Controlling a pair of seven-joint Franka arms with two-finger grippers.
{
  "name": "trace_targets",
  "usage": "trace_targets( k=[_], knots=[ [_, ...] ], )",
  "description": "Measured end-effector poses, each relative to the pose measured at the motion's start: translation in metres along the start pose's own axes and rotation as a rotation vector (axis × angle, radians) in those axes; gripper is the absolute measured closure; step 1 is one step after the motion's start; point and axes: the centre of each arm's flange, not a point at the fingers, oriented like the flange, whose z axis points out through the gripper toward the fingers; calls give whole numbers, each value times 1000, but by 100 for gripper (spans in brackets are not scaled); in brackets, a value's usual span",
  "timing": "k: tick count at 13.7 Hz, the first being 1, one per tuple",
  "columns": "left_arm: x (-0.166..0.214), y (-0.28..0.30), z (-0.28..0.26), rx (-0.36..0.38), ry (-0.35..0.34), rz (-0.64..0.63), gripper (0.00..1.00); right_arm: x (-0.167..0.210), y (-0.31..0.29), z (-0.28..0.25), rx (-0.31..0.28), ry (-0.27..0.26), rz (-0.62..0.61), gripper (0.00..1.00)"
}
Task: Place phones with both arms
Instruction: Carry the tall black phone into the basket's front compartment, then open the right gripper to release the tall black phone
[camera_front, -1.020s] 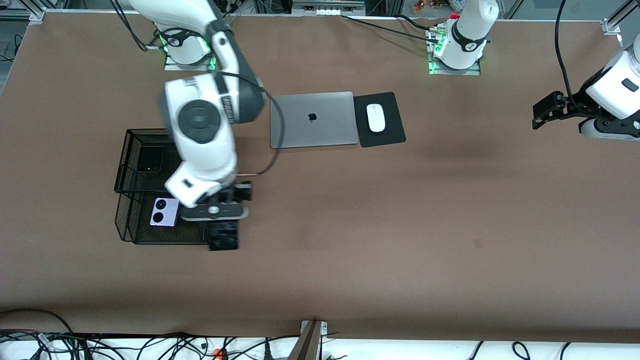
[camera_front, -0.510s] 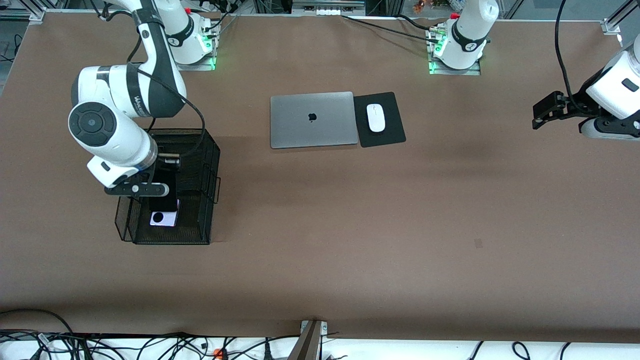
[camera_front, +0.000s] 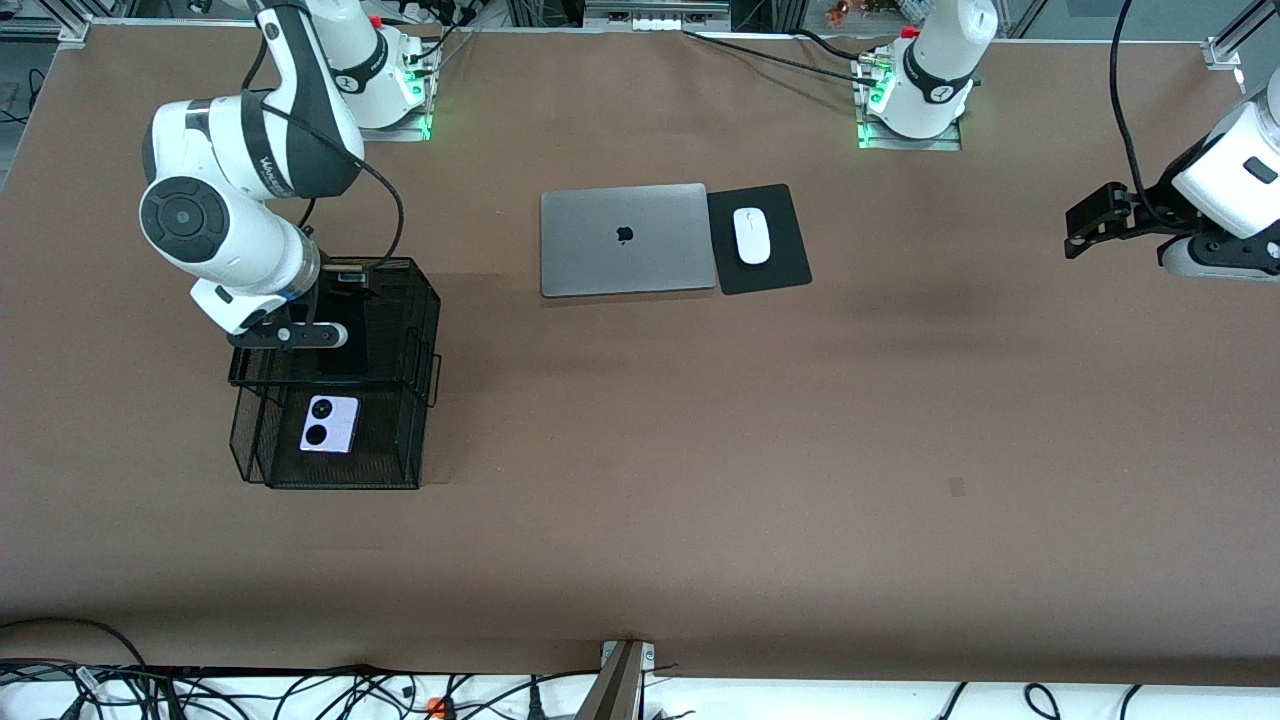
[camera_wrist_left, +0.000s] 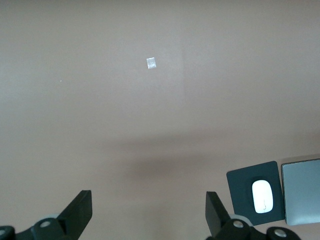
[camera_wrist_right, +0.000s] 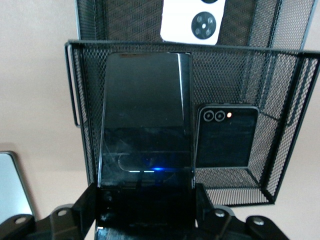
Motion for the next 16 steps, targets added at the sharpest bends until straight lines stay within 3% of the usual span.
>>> trace_targets(
  k=[5, 8, 16],
  knots=[
    [0, -1, 0, 0, 0, -2, 0, -3, 0, 16, -6, -37, 5, 20],
    [0, -1, 1, 0, -2, -2, 0, -1, -6, 32, 22, -69, 27, 20],
    [2, -2, 4, 0, -9, -4, 0, 18, 5, 72, -20, -99, 77, 20]
  ],
)
